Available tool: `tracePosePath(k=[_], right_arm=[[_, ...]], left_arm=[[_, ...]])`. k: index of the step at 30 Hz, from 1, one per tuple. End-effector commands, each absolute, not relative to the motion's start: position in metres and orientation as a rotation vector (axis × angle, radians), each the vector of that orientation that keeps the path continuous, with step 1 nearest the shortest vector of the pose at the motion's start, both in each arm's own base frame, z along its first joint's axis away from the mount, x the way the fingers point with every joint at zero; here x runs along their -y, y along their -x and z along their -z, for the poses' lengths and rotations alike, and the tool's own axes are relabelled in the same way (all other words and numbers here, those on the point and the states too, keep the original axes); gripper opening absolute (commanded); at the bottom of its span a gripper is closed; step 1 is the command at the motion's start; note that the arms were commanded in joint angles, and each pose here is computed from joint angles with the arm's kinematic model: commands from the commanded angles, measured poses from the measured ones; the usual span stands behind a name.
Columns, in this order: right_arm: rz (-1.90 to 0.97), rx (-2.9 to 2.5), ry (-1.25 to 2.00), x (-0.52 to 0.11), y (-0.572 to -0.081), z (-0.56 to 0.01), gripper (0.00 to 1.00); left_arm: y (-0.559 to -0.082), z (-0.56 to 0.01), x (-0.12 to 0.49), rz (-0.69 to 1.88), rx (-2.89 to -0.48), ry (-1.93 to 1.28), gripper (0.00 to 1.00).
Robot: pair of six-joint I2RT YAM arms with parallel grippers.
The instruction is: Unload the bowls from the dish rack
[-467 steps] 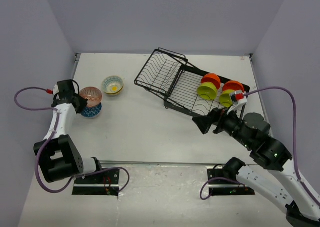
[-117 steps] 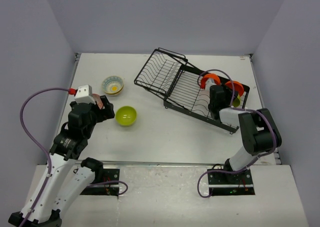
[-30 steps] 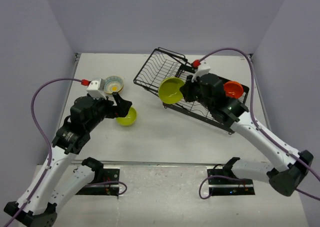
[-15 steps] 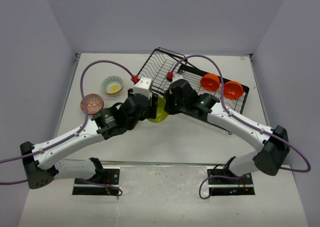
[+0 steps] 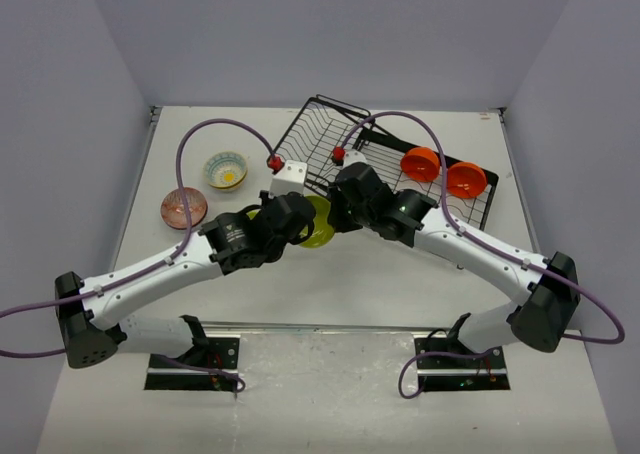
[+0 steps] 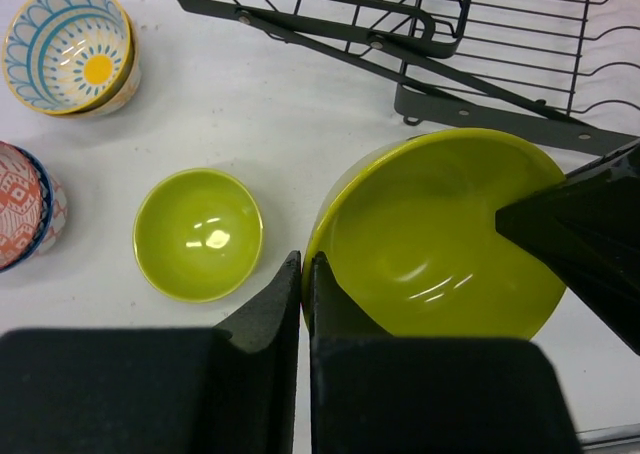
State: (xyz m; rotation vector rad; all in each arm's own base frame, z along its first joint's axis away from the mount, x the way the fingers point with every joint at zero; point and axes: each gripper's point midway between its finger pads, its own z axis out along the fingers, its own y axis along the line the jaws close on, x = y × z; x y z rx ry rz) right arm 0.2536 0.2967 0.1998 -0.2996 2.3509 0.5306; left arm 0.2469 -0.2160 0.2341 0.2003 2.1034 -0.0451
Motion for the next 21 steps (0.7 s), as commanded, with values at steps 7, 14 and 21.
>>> tracePosePath(k=[7,14,21], right_arm=[[-0.699,-2.234,0.281,-0.310,-0.242,-0.254,0.00],[-0.726,-2.233,0.301,-0.315,-0.240,-0.249,0.00],[-0.673,-2.183,0.280,-0.306,-0.251,-0.248,0.95]], left_arm=[[-0.259,-0.239,0.201,-0.081,-2.065,-0.081,0.17],[-0.262,-0.244,0.195,-0.105,-2.046,-0.036,0.00],[-0.281,-0.236,0.122,-0.117,-2.067,0.277,0.00]])
